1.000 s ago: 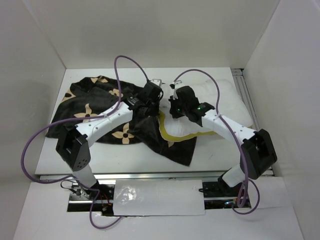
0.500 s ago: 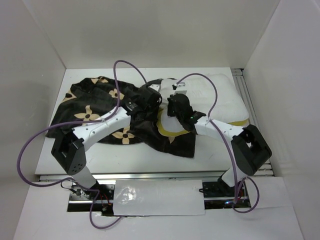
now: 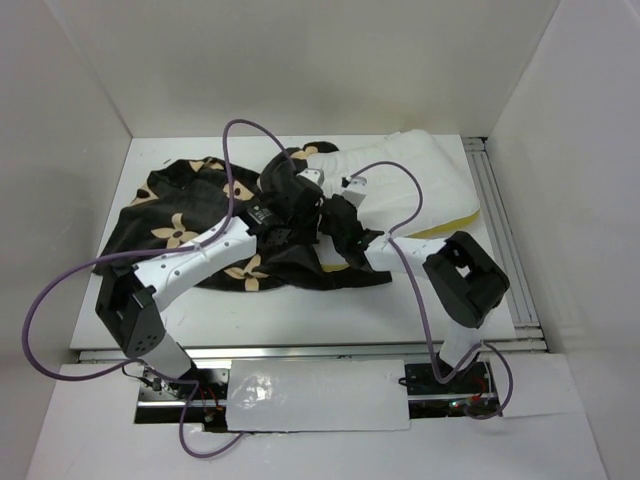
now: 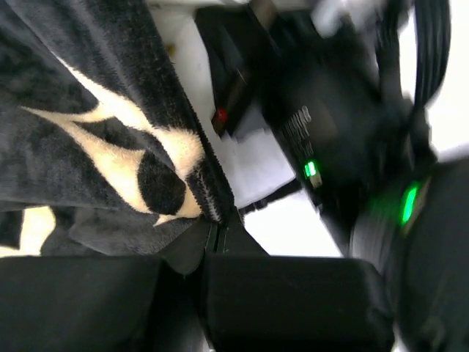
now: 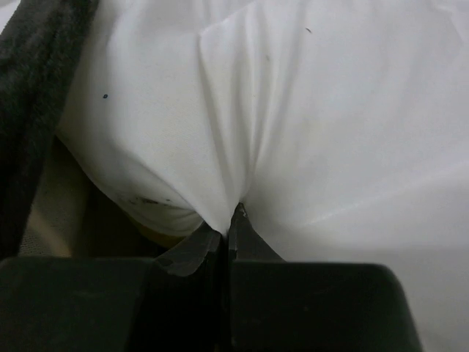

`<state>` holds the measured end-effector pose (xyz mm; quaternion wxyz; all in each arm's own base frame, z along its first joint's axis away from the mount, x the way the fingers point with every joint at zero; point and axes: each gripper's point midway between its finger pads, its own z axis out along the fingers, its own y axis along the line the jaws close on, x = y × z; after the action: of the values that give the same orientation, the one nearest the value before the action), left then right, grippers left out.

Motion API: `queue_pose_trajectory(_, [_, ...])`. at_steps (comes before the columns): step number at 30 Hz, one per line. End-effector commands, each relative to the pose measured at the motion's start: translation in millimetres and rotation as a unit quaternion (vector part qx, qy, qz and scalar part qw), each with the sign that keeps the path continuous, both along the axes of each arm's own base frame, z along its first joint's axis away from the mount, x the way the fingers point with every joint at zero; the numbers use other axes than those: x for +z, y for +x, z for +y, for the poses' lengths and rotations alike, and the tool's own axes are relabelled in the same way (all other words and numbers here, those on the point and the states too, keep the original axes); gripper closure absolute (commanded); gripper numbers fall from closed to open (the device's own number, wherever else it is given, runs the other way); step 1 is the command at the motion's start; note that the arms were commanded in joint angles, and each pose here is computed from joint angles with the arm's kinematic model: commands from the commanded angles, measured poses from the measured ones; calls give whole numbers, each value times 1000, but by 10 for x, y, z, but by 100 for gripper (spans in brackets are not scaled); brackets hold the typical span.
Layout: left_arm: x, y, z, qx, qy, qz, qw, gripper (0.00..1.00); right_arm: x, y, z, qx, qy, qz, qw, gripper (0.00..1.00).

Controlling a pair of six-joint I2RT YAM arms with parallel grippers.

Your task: Put the pillow into the pillowcase

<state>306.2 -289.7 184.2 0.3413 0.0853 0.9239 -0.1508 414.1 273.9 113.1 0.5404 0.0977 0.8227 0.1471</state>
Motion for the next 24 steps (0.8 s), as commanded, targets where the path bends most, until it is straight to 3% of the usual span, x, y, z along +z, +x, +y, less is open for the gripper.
queue_pose_trajectory(1, [106,-29,-162,-2,-27,14,1000,100,729,-47,288,-56,162,-95,981,100])
queue_pose_trajectory(5, [-56,126,-66,31,-33,46,998,100,1059,-313,317,-46,216,-126,967,100])
queue_pose_trajectory(9, [-52,143,38,59,-28,49,997,100,1548,-94,235,-93,243,-151,954,100])
queue_pose_trajectory(11, [1,80,75,47,-33,39,998,100,1648,-28,275,-78,250,-161,951,100])
queue_pose_trajectory(16, [183,17,121,30,-54,10,998,100,1140,-165,461,7,235,-110,966,100])
queue_pose_trajectory(20, [234,-4,123,19,-55,3,998,100,672,-389,727,78,205,-74,973,86])
queue_pose_trajectory(22, [234,-16,109,15,-57,6,998,100,476,-451,795,106,170,-66,977,69])
queue_pose_trajectory(24, [220,-30,122,15,-54,10,998,100,392,-482,874,134,159,-63,976,43])
